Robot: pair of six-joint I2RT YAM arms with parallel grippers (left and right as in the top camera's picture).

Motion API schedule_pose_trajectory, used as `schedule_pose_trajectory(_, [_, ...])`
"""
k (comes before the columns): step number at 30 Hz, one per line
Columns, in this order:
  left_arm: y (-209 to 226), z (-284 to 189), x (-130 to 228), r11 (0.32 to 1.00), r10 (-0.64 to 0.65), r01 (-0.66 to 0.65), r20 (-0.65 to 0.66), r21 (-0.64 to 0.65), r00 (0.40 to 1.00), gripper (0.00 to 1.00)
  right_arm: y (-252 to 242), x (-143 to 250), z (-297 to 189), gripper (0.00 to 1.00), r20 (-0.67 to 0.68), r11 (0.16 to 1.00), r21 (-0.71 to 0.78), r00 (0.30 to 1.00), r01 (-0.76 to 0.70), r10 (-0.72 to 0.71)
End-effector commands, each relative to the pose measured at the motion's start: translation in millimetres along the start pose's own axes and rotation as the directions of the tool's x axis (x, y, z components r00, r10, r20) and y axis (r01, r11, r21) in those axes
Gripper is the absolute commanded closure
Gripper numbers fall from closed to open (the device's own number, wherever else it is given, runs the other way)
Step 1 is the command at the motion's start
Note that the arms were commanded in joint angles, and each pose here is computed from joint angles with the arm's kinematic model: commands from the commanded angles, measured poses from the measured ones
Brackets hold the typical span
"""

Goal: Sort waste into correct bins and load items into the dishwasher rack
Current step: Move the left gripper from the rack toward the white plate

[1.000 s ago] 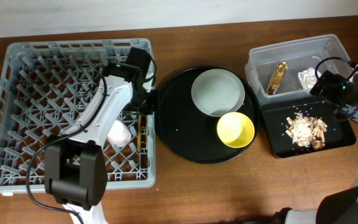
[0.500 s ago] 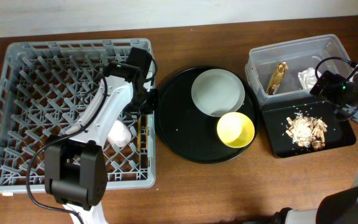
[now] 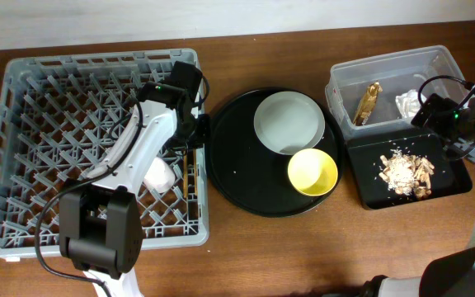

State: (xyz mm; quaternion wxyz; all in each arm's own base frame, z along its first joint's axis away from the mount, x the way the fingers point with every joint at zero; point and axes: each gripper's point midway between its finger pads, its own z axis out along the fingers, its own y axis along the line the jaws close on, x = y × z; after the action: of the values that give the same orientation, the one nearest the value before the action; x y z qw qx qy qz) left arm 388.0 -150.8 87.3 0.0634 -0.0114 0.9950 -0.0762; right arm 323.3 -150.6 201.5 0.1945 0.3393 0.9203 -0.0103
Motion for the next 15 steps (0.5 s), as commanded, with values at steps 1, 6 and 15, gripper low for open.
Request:
schedule_pose_trajectory(1, [8, 6, -1, 0.999, -0.037, 0.037, -0.003, -0.028, 0.999, 0.88, 0, -2, -6, 0.01, 0.019, 1.0, -0.006, 1.0, -0.011, 0.011])
schedule_pose_trajectory(6, [-2, -30, -17, 1.0, 0.012, -0.012, 0.051, -0.004, 0.999, 0.72, 0, -2, -6, 0.01, 0.019, 1.0, -0.006, 1.0, -0.011, 0.011])
schedule_pose_trajectory(15, [-70, -146, -17, 0.958, 0.069, -0.113, 0.168, 0.264, 0.983, 0.01, 0, -2, -6, 0.01, 0.019, 1.0, -0.005, 1.0, -0.011, 0.011])
